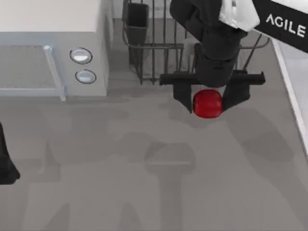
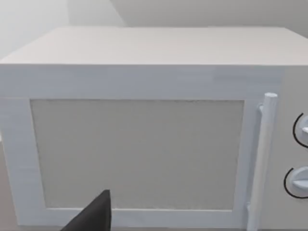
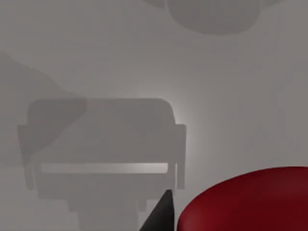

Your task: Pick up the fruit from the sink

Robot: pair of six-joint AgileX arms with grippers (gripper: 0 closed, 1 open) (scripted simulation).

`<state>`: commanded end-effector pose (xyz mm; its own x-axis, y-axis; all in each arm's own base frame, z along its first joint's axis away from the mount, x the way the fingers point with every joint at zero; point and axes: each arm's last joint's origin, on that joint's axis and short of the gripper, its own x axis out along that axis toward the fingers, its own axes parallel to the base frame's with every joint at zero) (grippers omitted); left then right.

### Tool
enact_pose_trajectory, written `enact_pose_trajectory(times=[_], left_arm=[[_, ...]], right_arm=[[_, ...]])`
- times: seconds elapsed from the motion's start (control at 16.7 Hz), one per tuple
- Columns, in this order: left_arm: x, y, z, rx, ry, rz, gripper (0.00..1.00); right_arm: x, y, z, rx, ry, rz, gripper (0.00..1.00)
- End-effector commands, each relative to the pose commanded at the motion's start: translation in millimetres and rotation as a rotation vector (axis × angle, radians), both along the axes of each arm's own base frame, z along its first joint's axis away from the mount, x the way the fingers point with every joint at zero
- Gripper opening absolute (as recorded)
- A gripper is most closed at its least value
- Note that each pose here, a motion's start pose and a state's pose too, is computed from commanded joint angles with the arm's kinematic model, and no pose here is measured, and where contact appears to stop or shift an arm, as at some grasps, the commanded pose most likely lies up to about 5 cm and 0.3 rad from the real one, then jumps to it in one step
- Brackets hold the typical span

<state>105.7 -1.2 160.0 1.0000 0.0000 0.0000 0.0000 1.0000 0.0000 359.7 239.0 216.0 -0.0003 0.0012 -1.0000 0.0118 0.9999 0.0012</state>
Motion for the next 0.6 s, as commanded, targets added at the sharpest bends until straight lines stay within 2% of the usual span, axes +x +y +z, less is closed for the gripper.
enact_pose_trajectory(times=[0.18, 0.3, 0.6], left_arm=[[0.0, 0.0, 0.0, 0.000, 0.000, 0.000, 1.00], [0.0, 0.0, 0.0, 0.000, 0.000, 0.000, 1.00], [0.0, 0.0, 0.0, 0.000, 0.000, 0.000, 1.00]], right_arm=[[-2.6, -1.0, -38.8, -0.001, 0.000, 0.001, 0.00], [-4.8, -2.1, -52.8, -0.001, 0.000, 0.002, 0.00], [-5.5, -2.5, -56.0, -0.001, 0.000, 0.002, 0.00]])
